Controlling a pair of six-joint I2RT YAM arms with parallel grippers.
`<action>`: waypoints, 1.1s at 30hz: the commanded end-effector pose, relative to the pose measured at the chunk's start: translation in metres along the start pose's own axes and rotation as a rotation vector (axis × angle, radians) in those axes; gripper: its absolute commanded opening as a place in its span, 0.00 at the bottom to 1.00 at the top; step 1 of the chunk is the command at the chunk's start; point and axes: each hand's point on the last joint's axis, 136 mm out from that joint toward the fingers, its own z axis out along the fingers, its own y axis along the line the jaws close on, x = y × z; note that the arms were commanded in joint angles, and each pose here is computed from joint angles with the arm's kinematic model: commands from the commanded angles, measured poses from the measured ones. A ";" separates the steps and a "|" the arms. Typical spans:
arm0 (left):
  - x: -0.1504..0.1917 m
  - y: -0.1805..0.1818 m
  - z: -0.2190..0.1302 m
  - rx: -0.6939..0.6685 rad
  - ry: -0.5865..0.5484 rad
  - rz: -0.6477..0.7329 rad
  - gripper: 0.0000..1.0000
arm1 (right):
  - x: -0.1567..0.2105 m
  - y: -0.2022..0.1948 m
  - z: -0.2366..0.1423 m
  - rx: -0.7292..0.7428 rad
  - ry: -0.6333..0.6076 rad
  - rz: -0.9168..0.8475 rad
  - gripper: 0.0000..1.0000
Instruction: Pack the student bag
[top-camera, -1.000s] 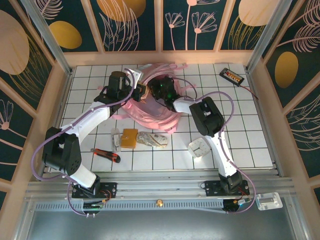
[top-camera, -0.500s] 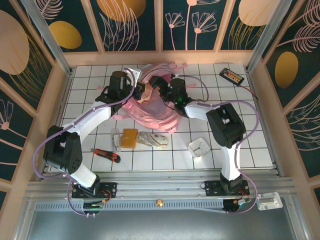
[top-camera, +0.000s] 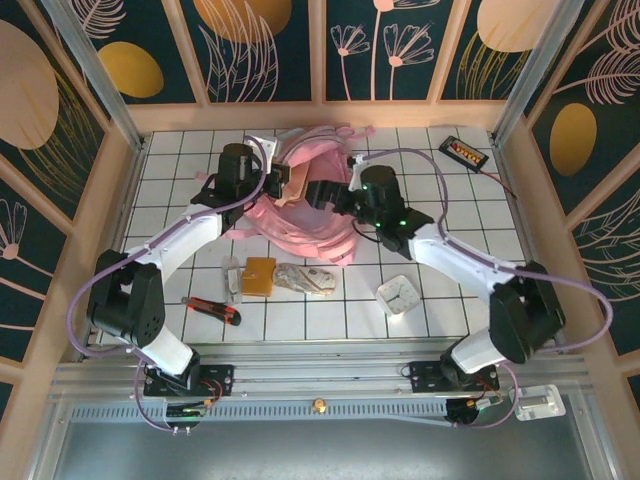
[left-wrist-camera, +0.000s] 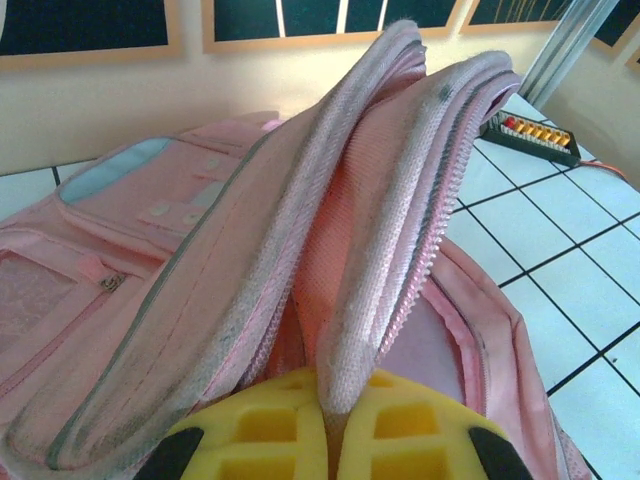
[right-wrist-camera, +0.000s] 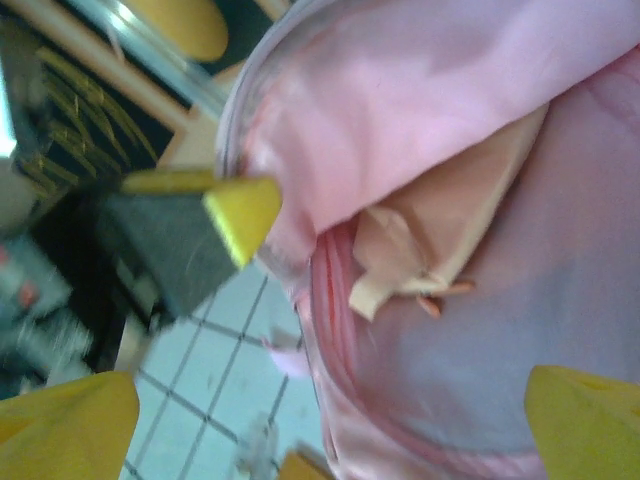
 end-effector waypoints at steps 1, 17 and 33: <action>-0.022 -0.003 -0.010 0.015 -0.087 0.034 0.03 | 0.074 -0.010 -0.019 -0.019 0.305 -0.253 0.99; -0.004 -0.002 -0.020 0.012 -0.071 0.091 0.05 | 0.218 -0.027 -0.013 -0.287 0.605 -1.103 0.97; 0.000 -0.004 -0.025 0.028 -0.077 0.116 0.05 | 0.251 -0.051 0.049 -0.247 0.736 -1.094 0.98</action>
